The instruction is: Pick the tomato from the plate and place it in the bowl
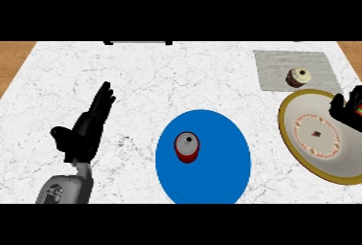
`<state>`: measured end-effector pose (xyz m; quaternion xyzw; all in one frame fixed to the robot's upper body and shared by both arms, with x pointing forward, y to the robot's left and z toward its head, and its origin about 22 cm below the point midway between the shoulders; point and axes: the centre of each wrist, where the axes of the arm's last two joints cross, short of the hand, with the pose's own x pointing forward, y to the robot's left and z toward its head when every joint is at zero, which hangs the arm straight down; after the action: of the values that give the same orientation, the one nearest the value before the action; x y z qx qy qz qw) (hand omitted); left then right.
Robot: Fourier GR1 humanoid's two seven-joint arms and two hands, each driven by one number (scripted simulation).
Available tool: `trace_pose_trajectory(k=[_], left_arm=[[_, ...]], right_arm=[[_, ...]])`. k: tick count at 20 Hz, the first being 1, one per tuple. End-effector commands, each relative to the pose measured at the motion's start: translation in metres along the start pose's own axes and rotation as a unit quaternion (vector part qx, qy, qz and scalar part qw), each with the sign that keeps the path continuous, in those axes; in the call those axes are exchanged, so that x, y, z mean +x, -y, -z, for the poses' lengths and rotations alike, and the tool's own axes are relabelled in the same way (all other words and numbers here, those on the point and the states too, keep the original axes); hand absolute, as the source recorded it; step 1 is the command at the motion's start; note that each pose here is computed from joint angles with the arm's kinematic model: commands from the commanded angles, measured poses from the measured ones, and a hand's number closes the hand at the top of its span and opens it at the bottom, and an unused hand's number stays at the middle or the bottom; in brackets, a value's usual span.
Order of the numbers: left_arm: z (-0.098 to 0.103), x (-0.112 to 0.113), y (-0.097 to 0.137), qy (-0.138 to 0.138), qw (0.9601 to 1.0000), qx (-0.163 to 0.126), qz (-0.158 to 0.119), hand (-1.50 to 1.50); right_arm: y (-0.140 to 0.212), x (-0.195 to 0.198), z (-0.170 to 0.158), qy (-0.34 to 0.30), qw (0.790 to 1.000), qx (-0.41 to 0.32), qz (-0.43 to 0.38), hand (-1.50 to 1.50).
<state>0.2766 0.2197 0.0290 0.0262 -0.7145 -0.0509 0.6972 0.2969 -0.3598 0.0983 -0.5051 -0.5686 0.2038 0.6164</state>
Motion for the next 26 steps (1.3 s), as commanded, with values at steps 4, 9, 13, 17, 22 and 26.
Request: trace_pose_trajectory(k=[4,9,13,17,22,26], left_arm=[[-0.002,0.0,0.015,-0.001,1.0,-0.002,-0.006,0.0],[0.003,0.01,0.005,-0.002,1.0,-0.003,-0.001,0.0],[-0.003,-0.006,-0.005,-0.001,1.0,0.003,0.005,0.0],[-0.007,-0.005,-0.011,-0.005,0.9999,0.001,0.013,0.0],[-0.004,-0.006,0.007,-0.002,1.0,0.009,0.003,0.0],[0.0,-0.004,0.001,-0.011,0.9999,0.013,0.0,0.0]], right_arm=[[-0.018,-0.031,0.008,-0.002,0.991,0.105,0.082,-1.5],[-0.016,-0.04,0.02,0.049,0.983,0.066,0.163,-1.5],[0.012,-0.051,0.017,0.068,0.972,-0.011,0.224,-1.5],[0.015,-0.042,0.014,0.054,0.963,-0.043,0.262,-1.5],[0.054,-0.069,-0.01,0.031,0.95,-0.023,0.31,-1.5],[0.073,-0.086,-0.025,0.023,0.929,-0.01,0.369,-1.5]])
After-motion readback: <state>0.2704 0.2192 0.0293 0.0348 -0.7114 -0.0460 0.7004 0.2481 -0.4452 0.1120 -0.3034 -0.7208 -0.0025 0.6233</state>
